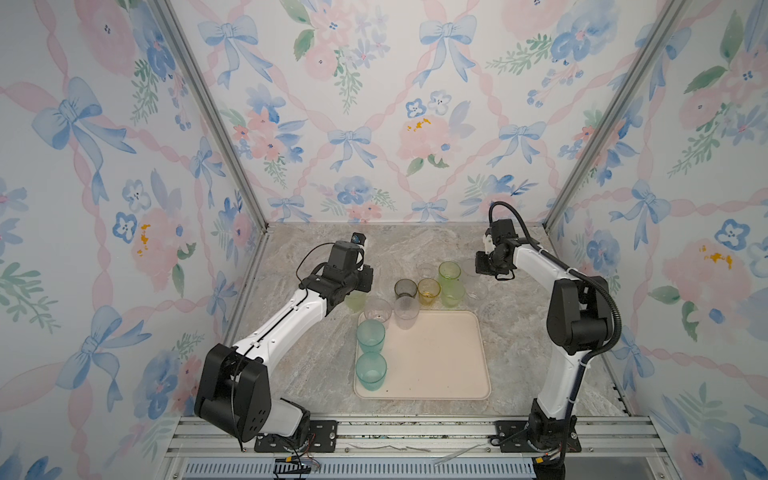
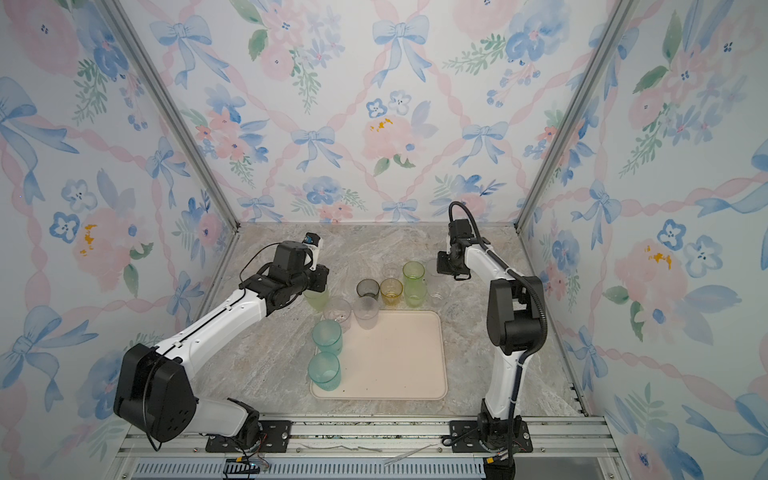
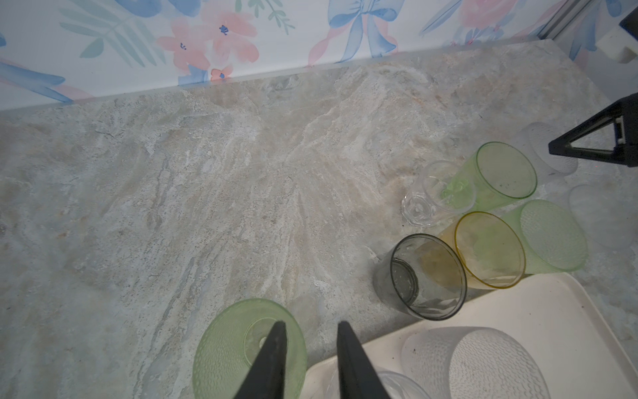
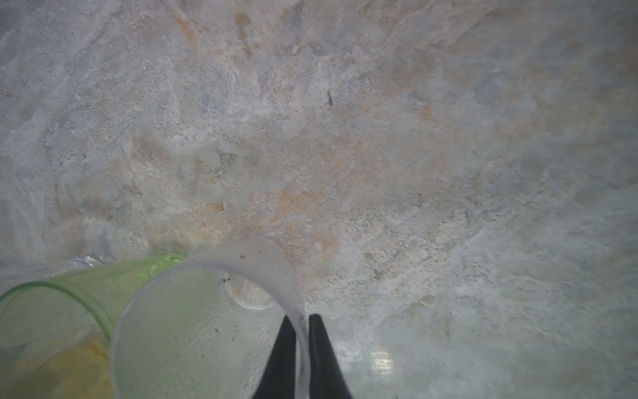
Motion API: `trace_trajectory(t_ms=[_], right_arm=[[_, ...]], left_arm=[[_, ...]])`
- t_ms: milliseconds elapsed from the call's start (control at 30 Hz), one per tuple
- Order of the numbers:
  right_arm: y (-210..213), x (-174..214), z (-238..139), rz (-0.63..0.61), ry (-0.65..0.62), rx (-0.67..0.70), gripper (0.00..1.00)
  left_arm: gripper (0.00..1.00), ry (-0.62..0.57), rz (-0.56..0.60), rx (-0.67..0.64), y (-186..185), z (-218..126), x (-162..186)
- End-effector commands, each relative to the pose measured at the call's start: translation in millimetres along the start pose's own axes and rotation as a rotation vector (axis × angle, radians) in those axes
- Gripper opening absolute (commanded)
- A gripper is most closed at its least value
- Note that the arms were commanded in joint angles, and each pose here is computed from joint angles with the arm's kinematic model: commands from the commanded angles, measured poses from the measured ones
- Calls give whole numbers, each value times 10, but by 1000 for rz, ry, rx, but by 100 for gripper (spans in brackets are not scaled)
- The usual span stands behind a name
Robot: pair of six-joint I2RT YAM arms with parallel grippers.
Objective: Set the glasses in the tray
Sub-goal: 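Lower the right gripper onto the frosted cup rim and close, then carry the frosted cup with the right gripper over the tray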
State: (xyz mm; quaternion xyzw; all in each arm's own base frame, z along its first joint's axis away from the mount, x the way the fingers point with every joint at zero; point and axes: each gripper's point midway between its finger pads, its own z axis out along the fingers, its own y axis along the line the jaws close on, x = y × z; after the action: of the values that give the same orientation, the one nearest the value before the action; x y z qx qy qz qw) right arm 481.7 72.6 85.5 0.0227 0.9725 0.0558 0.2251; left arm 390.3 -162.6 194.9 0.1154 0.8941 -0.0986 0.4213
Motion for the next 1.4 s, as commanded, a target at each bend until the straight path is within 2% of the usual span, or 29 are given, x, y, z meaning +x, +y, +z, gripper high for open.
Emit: trace_trajectory(t_ms=[0,367,667,800,1100,1200,1367], right_arm=[[27,-8,-14,-18,7,21,8],[-79,-169,-380,-9,-119,76,1],[-144,-322,-970,-16,-251,106,1],[-30,-268,-1346,-51,-291,77,1],[641,430,-1894,-259,-241,-17,1],[839,687,-1929,-297,-220,-58,1],[1114,1049,-1775,-361,-142,-92,1]], left_arm=[[28,15,16,-12,34,56,71],[28,14,11,-8,34,34,89],[27,-1,3,-1,29,-32,75],[27,-7,0,7,14,-61,63],[27,-32,0,34,-64,-102,-42],[27,-41,2,50,-122,-108,-102],[27,-60,13,73,-235,-110,-216]])
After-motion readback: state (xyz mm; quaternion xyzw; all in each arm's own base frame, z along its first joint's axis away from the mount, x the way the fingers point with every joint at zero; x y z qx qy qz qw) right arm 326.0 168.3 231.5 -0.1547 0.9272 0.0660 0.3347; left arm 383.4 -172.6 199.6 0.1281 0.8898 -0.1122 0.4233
